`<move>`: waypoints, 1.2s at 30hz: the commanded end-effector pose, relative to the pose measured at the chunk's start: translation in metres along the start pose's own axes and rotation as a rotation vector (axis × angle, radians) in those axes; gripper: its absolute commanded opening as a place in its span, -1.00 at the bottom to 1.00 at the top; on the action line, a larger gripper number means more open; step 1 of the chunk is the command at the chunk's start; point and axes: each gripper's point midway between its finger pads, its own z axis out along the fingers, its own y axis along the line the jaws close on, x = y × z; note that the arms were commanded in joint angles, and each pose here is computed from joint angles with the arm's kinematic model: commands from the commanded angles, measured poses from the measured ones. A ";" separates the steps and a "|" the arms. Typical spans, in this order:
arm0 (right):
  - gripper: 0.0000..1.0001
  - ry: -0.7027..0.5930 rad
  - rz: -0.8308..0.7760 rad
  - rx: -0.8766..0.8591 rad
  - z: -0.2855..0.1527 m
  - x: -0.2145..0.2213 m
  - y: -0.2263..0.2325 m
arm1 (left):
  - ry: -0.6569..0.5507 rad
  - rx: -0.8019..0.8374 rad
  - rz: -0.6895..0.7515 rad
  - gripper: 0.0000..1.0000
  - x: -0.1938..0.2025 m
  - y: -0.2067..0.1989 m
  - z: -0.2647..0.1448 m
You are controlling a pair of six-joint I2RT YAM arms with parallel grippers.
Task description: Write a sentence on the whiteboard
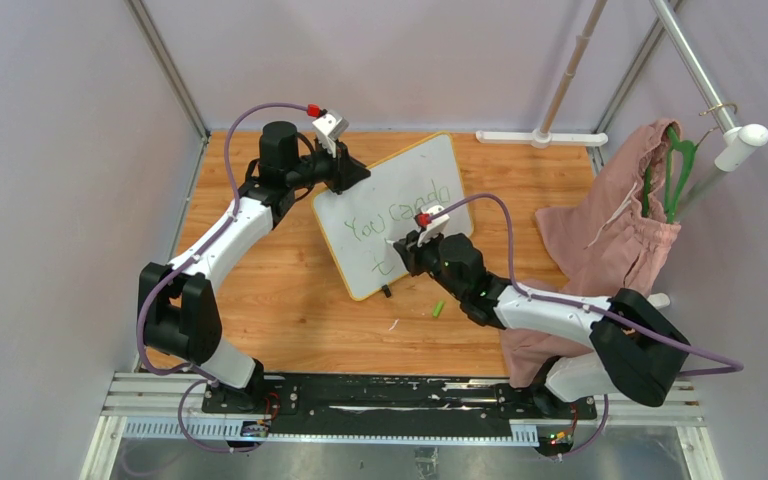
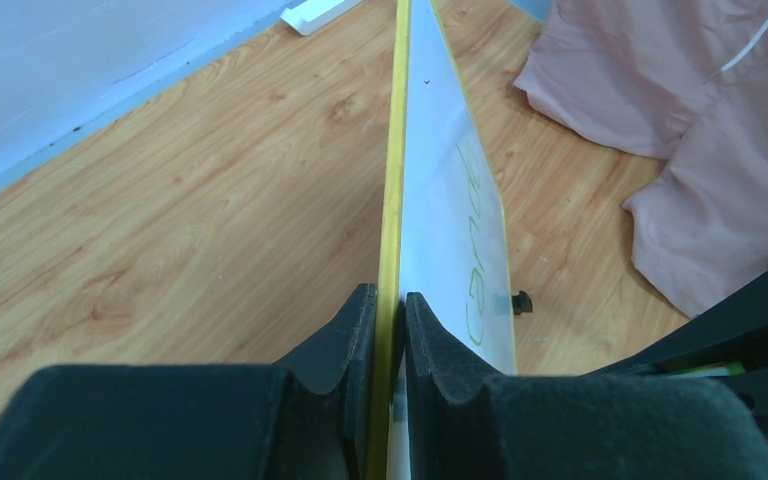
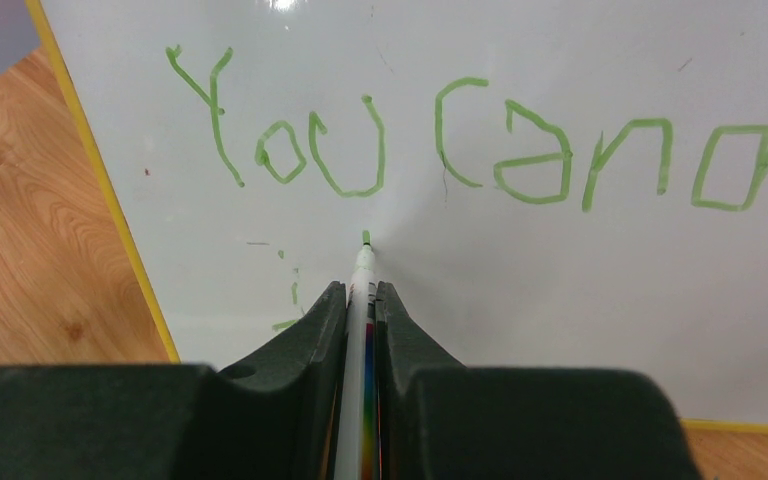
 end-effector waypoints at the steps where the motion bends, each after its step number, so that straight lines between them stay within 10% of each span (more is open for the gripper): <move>1: -1.00 0.066 0.013 0.045 -0.006 0.030 -0.015 | 0.096 0.052 -0.064 -0.90 0.037 -0.018 0.007; 36: -1.00 0.111 0.042 0.038 -0.020 0.050 -0.014 | 0.102 0.062 -0.062 -0.91 0.039 -0.022 0.010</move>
